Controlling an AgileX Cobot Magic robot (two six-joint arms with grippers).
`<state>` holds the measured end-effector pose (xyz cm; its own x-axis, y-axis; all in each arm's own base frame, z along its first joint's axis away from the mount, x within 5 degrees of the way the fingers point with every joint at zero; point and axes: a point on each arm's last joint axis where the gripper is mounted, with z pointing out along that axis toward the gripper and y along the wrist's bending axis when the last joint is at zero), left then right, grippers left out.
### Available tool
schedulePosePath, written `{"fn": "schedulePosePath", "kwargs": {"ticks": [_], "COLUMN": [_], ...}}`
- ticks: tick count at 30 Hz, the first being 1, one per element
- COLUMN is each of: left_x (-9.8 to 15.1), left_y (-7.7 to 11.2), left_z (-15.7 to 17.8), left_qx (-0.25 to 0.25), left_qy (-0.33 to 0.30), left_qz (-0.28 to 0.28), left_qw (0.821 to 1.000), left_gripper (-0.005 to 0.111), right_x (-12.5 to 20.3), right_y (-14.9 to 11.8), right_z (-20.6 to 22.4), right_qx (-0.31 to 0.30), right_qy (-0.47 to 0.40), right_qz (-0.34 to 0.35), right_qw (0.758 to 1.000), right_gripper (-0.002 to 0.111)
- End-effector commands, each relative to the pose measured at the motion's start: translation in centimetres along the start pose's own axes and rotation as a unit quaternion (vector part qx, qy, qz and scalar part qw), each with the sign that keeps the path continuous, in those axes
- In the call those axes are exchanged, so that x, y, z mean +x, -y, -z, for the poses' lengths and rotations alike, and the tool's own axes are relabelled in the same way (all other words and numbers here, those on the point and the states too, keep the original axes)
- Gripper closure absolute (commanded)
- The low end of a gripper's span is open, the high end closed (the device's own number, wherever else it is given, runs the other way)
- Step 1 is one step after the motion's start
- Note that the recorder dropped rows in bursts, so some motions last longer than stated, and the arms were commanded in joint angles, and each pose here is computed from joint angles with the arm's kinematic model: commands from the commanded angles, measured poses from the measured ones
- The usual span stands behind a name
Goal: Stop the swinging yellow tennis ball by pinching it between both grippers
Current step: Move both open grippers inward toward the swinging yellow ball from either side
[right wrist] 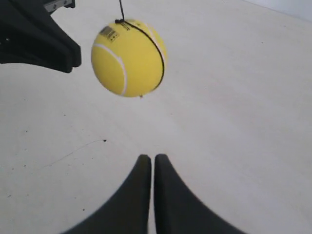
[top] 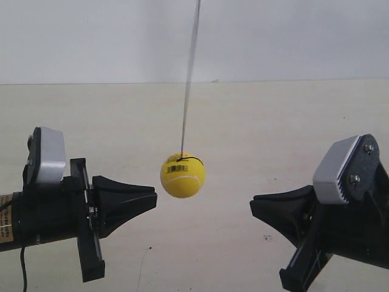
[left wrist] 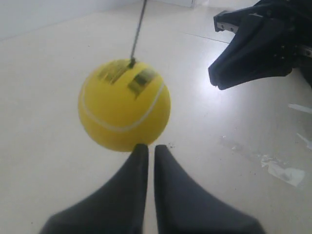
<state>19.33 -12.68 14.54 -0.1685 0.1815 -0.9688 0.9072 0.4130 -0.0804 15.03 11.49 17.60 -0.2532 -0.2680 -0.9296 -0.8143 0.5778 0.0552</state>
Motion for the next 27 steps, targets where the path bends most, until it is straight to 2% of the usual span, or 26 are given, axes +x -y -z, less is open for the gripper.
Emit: {"fn": "schedulePosePath", "kwargs": {"ticks": [1, 7, 27], "left_x": [0.13, -0.05, 0.05], "left_y": [0.14, 0.57, 1.12], "left_z": [-0.27, -0.26, -0.23], "left_qx": [0.010, 0.034, 0.064], "left_qy": [0.005, 0.016, 0.011], "left_qz": [0.000, -0.006, -0.003], "left_qw": [1.000, 0.999, 0.998], "left_gripper": [0.102, 0.102, 0.102], "right_x": [-0.31, -0.42, -0.61], "right_y": [-0.33, -0.43, -1.28], "right_z": [-0.14, -0.14, -0.06], "right_qx": [-0.012, -0.017, -0.064], "right_qy": [0.009, 0.015, 0.026], "right_qz": [0.012, 0.010, 0.014], "right_qw": [1.000, 1.000, 0.998], "right_gripper": [0.108, 0.108, 0.108]}}
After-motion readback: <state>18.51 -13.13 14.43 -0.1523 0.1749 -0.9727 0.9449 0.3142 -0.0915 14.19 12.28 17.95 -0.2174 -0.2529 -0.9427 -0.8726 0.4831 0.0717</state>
